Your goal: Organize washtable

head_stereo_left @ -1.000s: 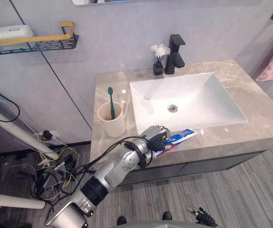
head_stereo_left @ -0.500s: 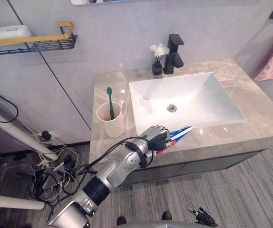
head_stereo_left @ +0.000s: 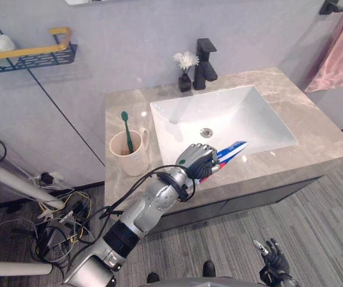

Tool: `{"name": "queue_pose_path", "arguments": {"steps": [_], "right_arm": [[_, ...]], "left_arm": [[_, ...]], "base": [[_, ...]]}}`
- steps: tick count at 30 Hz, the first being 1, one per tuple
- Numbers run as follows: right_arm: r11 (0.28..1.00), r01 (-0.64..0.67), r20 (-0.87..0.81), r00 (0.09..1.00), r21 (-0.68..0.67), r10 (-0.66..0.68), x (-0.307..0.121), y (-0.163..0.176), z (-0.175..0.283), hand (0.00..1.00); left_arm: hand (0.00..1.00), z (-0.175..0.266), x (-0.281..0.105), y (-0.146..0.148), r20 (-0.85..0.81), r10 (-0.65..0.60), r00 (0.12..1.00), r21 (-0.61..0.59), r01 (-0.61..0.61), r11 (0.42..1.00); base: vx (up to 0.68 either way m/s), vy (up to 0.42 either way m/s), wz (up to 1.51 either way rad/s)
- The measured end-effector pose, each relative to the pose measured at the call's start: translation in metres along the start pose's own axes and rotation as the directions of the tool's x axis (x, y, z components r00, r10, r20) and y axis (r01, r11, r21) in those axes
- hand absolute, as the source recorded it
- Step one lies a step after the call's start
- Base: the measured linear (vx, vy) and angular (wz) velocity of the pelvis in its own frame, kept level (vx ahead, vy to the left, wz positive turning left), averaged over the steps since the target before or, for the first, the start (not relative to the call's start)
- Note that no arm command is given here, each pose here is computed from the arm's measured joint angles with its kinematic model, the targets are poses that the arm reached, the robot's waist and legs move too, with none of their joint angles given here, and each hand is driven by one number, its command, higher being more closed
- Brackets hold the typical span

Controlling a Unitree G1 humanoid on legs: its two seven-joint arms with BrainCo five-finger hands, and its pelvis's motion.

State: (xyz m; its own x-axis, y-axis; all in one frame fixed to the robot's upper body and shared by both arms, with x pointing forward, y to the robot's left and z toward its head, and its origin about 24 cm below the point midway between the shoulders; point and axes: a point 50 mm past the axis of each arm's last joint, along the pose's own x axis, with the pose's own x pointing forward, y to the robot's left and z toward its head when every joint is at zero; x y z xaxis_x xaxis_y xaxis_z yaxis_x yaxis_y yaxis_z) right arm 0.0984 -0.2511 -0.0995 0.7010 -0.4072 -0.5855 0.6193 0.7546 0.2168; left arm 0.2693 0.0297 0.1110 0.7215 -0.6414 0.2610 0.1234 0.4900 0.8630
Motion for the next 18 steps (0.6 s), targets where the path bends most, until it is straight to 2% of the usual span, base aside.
{"name": "queue_pose_path", "arguments": {"steps": [6, 11, 14, 16, 18], "right_arm": [[0.998, -0.054, 0.164, 0.985, 0.045, 0.046, -0.009, 0.008, 0.032, 0.00], [0.967, -0.213, 0.289, 0.943, 0.139, 0.166, -0.018, 0.032, 0.055, 0.00], [0.899, -0.398, 0.352, 0.880, 0.183, 0.318, -0.025, 0.063, 0.066, 0.00], [0.817, -0.546, 0.379, 0.807, 0.185, 0.453, -0.033, 0.091, 0.072, 0.00], [0.745, -0.641, 0.397, 0.742, 0.186, 0.540, -0.041, 0.110, 0.076, 0.00]], "left_arm": [[1.00, 0.009, 0.003, 0.015, 0.029, 0.093, 0.995, -0.015, -0.093, 0.996], [1.00, 0.027, 0.003, 0.031, 0.108, 0.173, 0.979, -0.019, -0.172, 0.985], [1.00, 0.029, 0.002, 0.038, 0.123, 0.207, 0.971, -0.019, -0.206, 0.978], [1.00, 0.027, 0.002, 0.041, 0.117, 0.217, 0.969, -0.017, -0.216, 0.976], [1.00, 0.027, 0.002, 0.041, 0.117, 0.217, 0.969, -0.016, -0.216, 0.976]], "base": [[-0.04, 0.012, -0.21], [-0.01, -0.002, -0.02], [0.00, 0.000, 0.00], [0.02, 0.000, 0.06], [0.03, 0.003, 0.07]]}}
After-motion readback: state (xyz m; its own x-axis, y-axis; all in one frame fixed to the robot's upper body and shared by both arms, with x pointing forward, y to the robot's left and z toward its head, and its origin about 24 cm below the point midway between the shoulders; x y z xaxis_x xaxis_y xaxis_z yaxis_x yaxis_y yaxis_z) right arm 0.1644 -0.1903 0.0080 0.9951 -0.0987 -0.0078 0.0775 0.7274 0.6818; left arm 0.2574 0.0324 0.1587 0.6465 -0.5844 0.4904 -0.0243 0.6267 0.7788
